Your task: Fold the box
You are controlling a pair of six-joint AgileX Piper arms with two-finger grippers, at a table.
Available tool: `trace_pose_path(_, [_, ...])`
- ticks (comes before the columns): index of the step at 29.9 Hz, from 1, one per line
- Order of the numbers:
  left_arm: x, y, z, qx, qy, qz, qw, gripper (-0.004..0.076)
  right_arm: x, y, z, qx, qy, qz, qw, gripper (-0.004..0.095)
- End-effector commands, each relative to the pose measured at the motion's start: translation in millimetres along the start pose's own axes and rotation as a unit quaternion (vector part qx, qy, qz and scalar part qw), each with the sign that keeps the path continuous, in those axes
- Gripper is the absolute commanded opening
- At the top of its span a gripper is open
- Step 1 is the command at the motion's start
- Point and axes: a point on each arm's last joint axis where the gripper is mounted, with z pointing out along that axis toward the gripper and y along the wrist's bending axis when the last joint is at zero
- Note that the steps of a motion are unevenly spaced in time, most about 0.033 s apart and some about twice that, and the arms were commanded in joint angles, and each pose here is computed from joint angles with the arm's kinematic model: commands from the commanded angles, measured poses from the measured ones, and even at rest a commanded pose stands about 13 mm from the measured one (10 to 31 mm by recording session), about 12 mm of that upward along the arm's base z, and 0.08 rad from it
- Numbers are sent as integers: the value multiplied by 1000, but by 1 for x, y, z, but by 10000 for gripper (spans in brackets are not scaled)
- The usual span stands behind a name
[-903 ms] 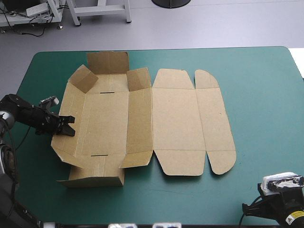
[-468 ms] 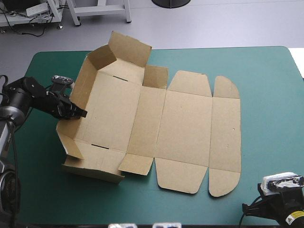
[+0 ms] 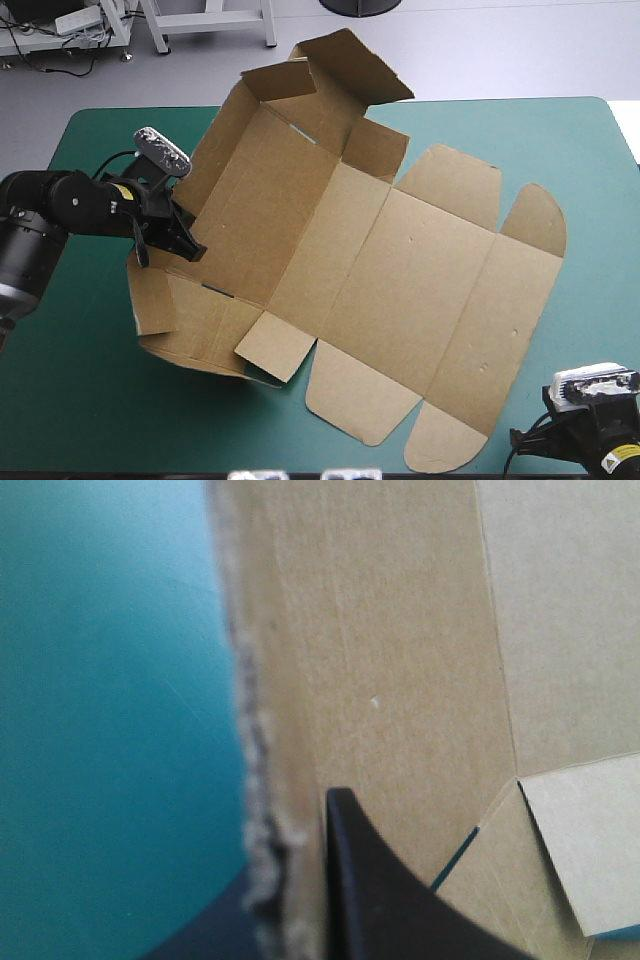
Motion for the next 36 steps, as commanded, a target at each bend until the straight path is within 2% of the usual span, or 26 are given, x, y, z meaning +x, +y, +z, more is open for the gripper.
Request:
trace_pose_path(1, [-10,-11,-34,-51,-61,51,996,-6,-11,-1,-4,3,-32,-1,999,-24])
trace_pose_path(7, [-17,-36,-39,-68,-62,145,985,-6,-12,-1,-4,3,-36,-1,999,-23])
trace_pose_path(13, [-31,-62,-43,-116,-87,263,954,-6,-13,-1,-4,3,-38,-1,999,-23])
trace_pose_path(16, [-40,-74,-45,-116,-131,286,942,-6,-14,-1,-5,4,-45,0,999,-23])
trace_pose_path(19, [-48,-84,-47,-118,-167,310,928,-6,-23,-2,-10,10,-85,8,996,-23])
trace_pose_path(24, [-58,-95,-27,-124,-159,366,909,-6,-36,-3,-17,16,-135,19,991,-23])
trace_pose_path(28, [-66,-106,-2,-112,-148,397,899,-6,-40,-5,-17,25,-132,14,991,-24])
trace_pose_path(36, [-82,-128,22,-107,-185,430,877,-6,-57,-11,-18,49,-151,14,987,-24])
